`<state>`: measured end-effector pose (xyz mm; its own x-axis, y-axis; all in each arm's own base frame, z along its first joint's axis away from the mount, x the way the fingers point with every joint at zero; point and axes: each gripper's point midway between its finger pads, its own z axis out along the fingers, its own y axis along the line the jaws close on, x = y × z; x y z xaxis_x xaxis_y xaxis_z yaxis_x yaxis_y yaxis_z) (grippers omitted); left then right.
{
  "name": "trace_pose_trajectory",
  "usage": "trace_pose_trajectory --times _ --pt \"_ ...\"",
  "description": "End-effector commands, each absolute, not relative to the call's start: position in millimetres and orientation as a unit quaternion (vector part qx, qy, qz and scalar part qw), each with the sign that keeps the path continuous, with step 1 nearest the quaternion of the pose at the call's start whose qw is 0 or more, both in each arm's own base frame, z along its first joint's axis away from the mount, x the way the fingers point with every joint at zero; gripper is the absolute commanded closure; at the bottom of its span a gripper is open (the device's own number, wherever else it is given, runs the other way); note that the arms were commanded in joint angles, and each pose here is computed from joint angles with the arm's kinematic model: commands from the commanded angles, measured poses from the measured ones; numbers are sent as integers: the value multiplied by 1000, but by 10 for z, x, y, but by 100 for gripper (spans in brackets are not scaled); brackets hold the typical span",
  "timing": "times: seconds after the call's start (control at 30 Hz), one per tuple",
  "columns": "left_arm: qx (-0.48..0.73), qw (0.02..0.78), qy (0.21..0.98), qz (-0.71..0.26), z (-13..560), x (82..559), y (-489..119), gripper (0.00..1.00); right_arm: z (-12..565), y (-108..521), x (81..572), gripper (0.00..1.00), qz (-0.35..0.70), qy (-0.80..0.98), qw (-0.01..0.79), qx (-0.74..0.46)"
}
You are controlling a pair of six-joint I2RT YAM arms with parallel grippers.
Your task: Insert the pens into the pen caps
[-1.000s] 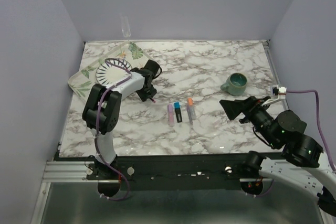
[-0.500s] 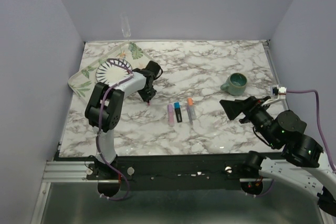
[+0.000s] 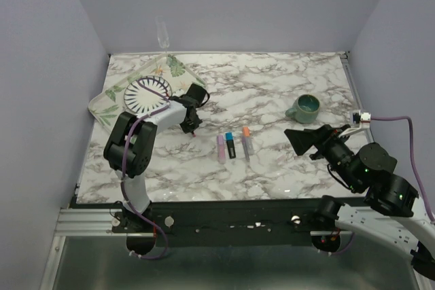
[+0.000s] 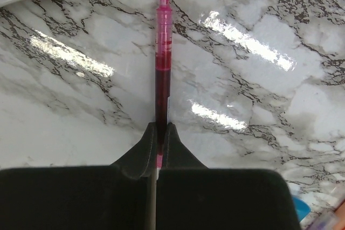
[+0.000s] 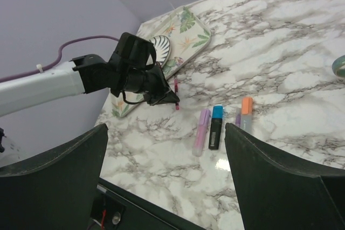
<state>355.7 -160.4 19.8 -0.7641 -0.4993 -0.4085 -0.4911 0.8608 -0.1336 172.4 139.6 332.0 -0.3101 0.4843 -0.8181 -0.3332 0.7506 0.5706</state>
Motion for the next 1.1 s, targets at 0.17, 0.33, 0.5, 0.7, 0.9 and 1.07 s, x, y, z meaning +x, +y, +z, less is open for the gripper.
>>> trace_pose_trajectory --times 0.17,0.33,0.5,0.7,0.9,1.07 --pt "-184 194 963 -32 134 3274 -1703 100 3129 1448 1704 5 359 740 565 62" --pt "-70 255 950 -163 825 3357 -2183 100 2729 1596 1756 5 353 773 519 92" --pt "25 333 899 -282 1576 3284 -2522 100 2570 1781 1792 11 346 795 491 79" --pt "162 403 786 -440 2504 2830 -2821 100 2220 1901 2053 14 243 857 444 100" --pt "238 405 722 -509 2767 2429 -2918 100 3063 2603 1927 28 445 744 495 -55" --pt "286 392 689 -538 2924 2161 -2948 100 3550 2572 1956 15 476 685 548 -54"
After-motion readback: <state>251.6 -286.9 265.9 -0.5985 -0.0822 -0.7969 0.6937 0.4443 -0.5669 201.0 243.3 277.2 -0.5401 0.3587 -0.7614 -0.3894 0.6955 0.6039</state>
